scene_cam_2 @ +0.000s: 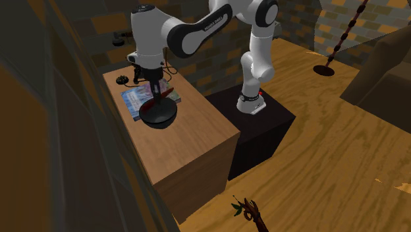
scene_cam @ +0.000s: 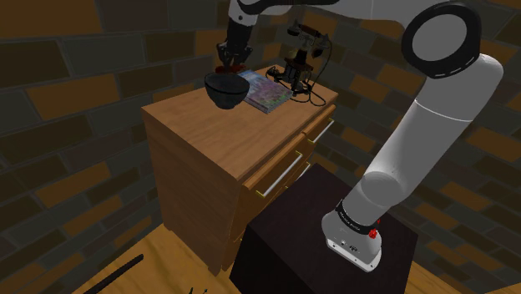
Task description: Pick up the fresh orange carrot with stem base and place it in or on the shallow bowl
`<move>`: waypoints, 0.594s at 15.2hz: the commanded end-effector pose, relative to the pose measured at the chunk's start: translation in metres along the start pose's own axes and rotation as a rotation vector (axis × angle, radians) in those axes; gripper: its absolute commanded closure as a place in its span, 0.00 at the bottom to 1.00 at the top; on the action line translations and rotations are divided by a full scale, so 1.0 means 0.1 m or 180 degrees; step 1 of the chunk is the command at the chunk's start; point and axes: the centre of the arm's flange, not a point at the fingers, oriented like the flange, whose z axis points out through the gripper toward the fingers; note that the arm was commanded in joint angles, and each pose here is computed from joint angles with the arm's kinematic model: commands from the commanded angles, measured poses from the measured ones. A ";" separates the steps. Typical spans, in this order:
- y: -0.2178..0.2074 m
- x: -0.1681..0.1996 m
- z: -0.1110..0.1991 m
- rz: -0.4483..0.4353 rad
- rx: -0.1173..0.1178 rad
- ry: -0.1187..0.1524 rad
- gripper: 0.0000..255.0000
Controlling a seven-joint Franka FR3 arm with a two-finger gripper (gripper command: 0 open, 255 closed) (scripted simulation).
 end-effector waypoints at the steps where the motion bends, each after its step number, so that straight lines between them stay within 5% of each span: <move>1: 0.00 -0.01 0.11 0.0000 0.0001 0.0002 1.00; 9: 0.01 -0.04 0.39 0.0000 0.0001 0.0002 1.00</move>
